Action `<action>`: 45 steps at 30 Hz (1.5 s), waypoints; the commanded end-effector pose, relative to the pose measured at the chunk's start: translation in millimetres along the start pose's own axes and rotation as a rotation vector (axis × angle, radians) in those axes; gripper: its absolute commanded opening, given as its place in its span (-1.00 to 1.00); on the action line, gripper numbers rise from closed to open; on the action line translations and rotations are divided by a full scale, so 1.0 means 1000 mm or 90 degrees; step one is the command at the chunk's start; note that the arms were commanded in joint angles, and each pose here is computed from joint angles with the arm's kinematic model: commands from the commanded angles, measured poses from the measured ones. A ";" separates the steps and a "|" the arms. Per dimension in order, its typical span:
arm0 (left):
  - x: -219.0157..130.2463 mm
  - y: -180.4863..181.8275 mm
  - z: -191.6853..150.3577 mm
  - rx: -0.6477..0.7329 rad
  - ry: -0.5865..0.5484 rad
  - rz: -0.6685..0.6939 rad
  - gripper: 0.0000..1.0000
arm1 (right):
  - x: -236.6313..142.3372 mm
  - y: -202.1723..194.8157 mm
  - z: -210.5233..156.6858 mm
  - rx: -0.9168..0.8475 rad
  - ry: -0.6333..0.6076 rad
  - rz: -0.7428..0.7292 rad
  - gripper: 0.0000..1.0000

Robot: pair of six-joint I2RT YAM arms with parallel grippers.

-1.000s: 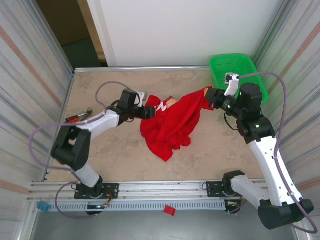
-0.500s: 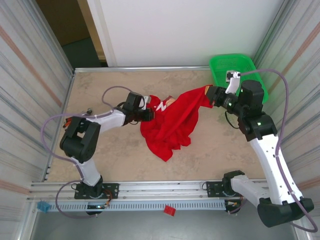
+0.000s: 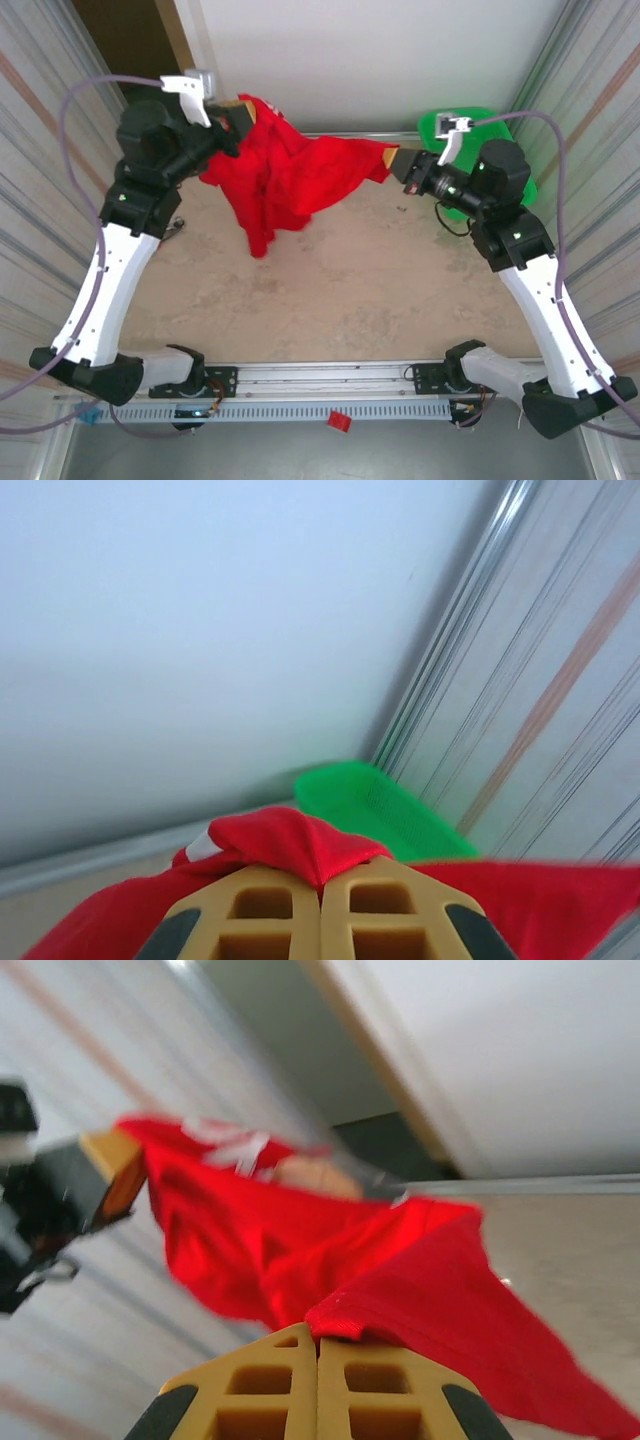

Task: Fold the inside-out t-shirt

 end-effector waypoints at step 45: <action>-0.088 -0.004 -0.454 -0.250 0.612 0.310 0.27 | 0.004 -0.232 -0.066 0.089 -0.029 -0.393 -1.00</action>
Point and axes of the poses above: each hand's point on the last joint's axis, 136 mm out from that joint toward the fingers, its own x axis out along the fingers, its own y axis along the line the jaws close on, z = x × y, the point moved 2 cm from there along -x, back along the fingers, and after that the axes turned 14 degrees about x, right-handed, at the moved point
